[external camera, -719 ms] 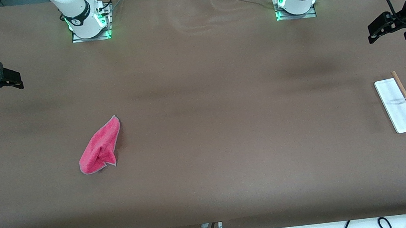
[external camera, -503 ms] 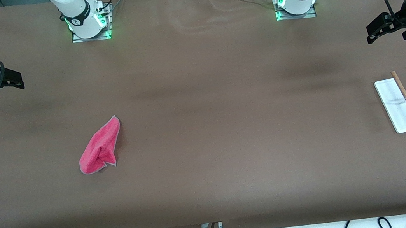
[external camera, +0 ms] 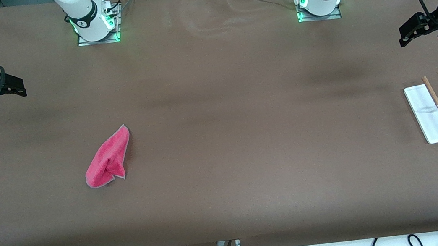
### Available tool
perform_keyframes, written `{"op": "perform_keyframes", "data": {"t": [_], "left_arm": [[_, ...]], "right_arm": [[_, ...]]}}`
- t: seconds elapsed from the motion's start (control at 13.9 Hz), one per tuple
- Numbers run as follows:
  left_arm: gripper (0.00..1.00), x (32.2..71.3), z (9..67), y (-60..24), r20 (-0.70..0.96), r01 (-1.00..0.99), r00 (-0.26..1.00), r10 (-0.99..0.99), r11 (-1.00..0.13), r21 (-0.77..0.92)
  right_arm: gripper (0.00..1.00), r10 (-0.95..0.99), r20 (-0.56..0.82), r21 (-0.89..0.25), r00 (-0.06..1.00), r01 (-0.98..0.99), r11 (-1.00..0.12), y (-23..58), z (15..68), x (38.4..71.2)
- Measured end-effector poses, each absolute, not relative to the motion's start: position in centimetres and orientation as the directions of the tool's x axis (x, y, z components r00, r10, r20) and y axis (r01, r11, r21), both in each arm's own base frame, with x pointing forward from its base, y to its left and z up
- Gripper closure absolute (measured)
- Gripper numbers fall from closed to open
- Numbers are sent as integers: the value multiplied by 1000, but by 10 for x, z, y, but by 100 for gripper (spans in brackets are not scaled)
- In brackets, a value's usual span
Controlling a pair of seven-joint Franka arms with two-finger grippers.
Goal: Pass towel and hang on rack
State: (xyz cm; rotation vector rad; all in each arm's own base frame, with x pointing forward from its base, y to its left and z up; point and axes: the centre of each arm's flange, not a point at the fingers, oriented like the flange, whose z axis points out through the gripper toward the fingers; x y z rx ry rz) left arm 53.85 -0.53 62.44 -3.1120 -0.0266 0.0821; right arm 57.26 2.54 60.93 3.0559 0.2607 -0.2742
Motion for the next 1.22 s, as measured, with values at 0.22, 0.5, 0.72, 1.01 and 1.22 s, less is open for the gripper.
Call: {"op": "perform_keyframes", "data": {"t": [0.22,0.5,0.72,1.01,1.22], "left_arm": [[0,539,631,-5,-38,17,999,18,-999,-28],[0,539,639,-3,-20,21,1000,22,-999,-28],[0,540,639,-2,-19,24,1000,25,-999,-28],[0,540,641,-4,-10,20,1000,21,-999,-28],[0,540,641,-5,-8,17,1000,18,-999,-28]], "right_arm": [[0,167,-180,47,969,178,-983,28,610,573],[0,179,-179,46,967,190,-981,35,610,572],[0,178,-178,46,968,189,-981,34,610,573],[0,179,-178,46,968,189,-981,35,609,573],[0,179,-178,46,968,189,-981,35,609,573]]}}
